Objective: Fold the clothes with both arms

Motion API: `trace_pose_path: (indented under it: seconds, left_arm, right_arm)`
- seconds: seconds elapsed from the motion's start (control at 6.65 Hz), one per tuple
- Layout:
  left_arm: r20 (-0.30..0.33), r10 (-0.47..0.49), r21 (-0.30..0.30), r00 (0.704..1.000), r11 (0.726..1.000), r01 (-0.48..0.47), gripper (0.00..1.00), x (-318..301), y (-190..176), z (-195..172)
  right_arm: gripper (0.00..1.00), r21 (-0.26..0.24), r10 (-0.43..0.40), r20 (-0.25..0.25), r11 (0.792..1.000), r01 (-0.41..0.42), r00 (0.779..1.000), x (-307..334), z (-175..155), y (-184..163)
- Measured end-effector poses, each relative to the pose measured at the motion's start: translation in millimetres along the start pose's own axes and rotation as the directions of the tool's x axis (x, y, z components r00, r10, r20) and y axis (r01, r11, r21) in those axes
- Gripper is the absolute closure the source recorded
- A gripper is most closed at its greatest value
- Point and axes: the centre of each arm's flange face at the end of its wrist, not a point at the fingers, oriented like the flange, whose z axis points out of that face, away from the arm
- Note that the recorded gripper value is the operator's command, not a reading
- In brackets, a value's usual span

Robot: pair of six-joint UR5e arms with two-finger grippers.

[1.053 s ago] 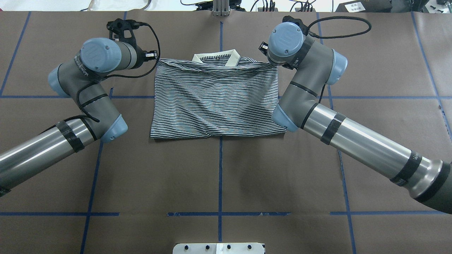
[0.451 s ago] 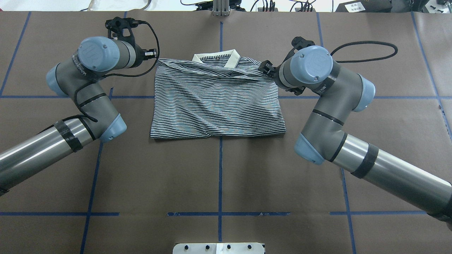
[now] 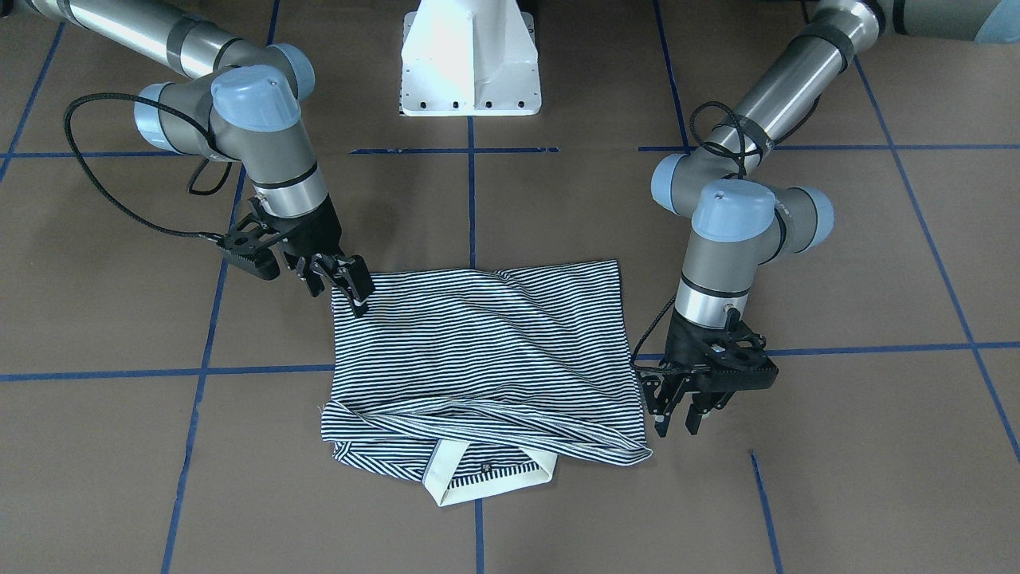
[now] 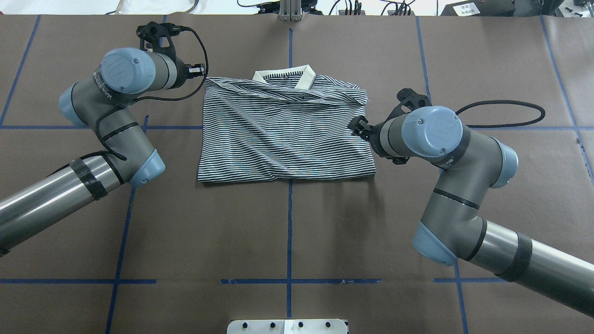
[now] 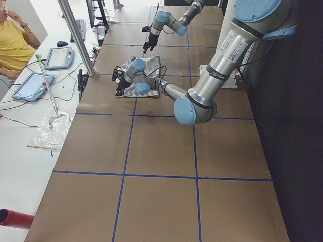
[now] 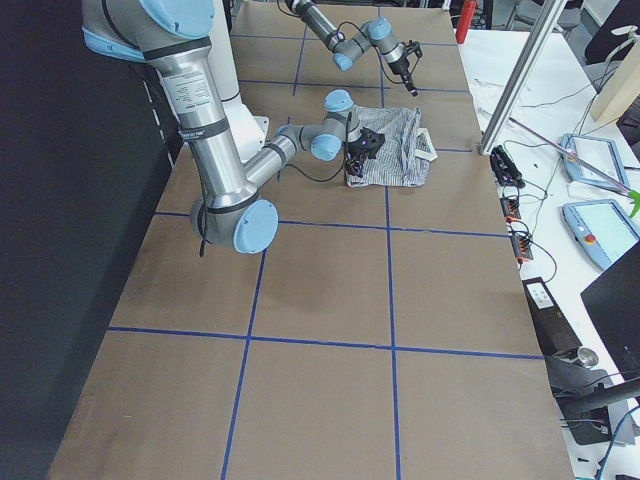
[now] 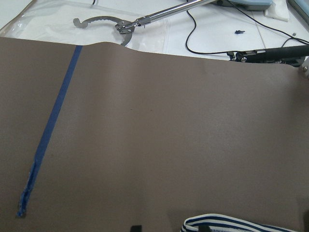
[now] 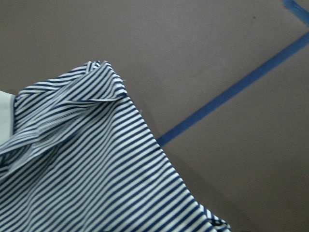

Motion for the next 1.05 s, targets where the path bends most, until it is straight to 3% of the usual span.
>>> trace_pose_path:
  seconds: [0.15, 0.3, 0.45, 1.05]
  left_arm:
    - [0.0, -0.002, 0.002, 1.0, 1.0, 0.002, 0.5, -0.4, -1.5, -0.6]
    - [-0.001, -0.004, 0.003, 1.0, 1.0, 0.004, 0.5, 0.0, -2.3, -1.1]
    - [-0.002, -0.004, 0.005, 1.0, 1.0, 0.004, 0.5, 0.5, -2.9, -1.7]
    - [-0.001, 0.001, 0.005, 1.0, 1.0, -0.001, 0.5, -0.1, -2.8, -1.8]
  right_arm:
    - [0.12, -0.009, -0.006, -0.022, 1.0, 0.006, 1.0, 12.6, 7.5, 9.4]
    - [0.33, -0.018, -0.015, -0.042, 1.0, 0.014, 0.999, 20.5, 16.7, 19.0]
    - [0.99, -0.026, -0.022, -0.054, 0.999, 0.021, 0.998, 23.3, 24.0, 27.0]
    - [1.0, -0.048, -0.051, -0.055, 0.998, 0.048, 0.997, 24.9, 24.2, 30.3]
